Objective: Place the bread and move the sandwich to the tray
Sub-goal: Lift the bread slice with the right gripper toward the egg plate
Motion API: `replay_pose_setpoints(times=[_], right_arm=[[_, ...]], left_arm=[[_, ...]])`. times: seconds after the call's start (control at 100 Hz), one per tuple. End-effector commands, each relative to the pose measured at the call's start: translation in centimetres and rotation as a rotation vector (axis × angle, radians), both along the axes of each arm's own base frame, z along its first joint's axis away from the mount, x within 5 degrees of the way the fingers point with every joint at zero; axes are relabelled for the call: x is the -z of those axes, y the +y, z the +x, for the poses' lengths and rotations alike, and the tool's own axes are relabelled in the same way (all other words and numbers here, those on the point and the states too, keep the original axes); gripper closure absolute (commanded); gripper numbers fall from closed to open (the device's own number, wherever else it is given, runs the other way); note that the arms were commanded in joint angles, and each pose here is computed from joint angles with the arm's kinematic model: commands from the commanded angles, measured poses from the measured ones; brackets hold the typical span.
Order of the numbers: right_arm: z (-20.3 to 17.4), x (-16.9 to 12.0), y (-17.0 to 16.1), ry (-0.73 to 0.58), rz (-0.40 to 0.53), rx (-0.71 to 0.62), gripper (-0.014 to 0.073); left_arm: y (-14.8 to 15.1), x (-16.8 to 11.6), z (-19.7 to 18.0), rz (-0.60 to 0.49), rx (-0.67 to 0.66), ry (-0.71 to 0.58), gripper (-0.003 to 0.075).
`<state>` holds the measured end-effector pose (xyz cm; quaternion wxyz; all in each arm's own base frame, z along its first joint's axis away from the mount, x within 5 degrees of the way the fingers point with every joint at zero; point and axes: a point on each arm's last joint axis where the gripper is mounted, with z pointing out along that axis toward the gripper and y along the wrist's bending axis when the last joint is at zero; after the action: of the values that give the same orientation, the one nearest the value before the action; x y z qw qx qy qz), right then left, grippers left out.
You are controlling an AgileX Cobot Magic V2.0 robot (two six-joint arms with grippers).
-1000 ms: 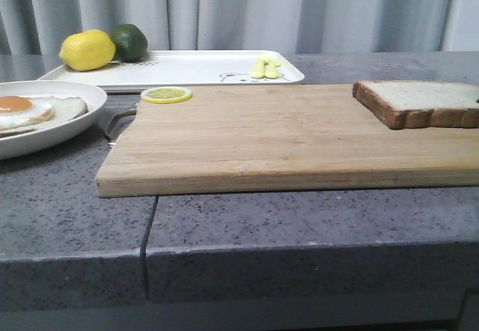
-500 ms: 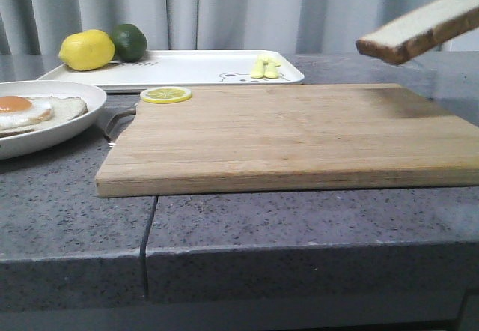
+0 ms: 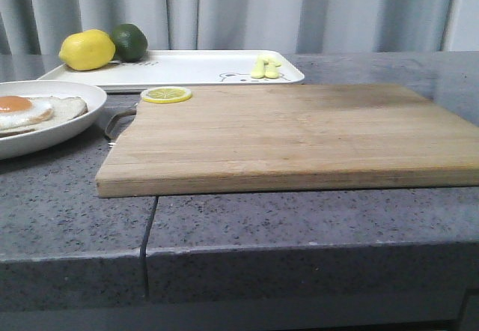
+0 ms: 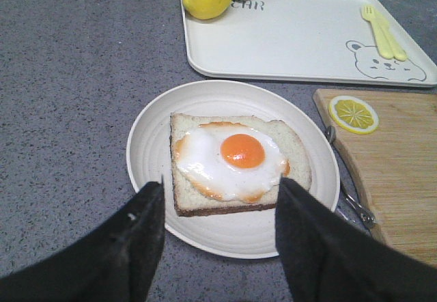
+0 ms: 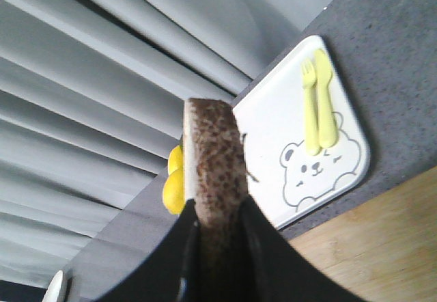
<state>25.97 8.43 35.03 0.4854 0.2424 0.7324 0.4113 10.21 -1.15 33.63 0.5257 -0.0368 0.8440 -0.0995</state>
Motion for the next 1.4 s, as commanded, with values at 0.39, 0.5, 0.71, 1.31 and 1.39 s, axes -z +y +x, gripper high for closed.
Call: replay_pose_setpoints(times=[0.39, 0.5, 0.71, 1.31, 1.39], right_arm=[[2.3, -1.8, 9.7, 0.017, 0.078, -0.206, 0.0656], [2.9, -1.2, 12.0, 0.042, 0.087, -0.253, 0.0656], [3.6, 0.7, 16.3, 0.113, 0.094, -0.297, 0.0656], [3.5, 2.8, 24.8, 0.175, 0.115, -0.33, 0.0656], [3.5, 3.3, 25.4, 0.182, 0.111, -0.337, 0.0656]], left_arm=[[0.0, -1.7, 0.3, -0.017, -0.013, -0.097, 0.0372], [0.0, -1.7, 0.3, -0.017, -0.013, -0.097, 0.0372], [0.0, -1.7, 0.3, -0.017, -0.013, -0.097, 0.0372], [0.0, -1.7, 0.3, -0.017, -0.013, -0.097, 0.0372], [0.0, -1.7, 0.3, -0.017, -0.013, -0.097, 0.0372]])
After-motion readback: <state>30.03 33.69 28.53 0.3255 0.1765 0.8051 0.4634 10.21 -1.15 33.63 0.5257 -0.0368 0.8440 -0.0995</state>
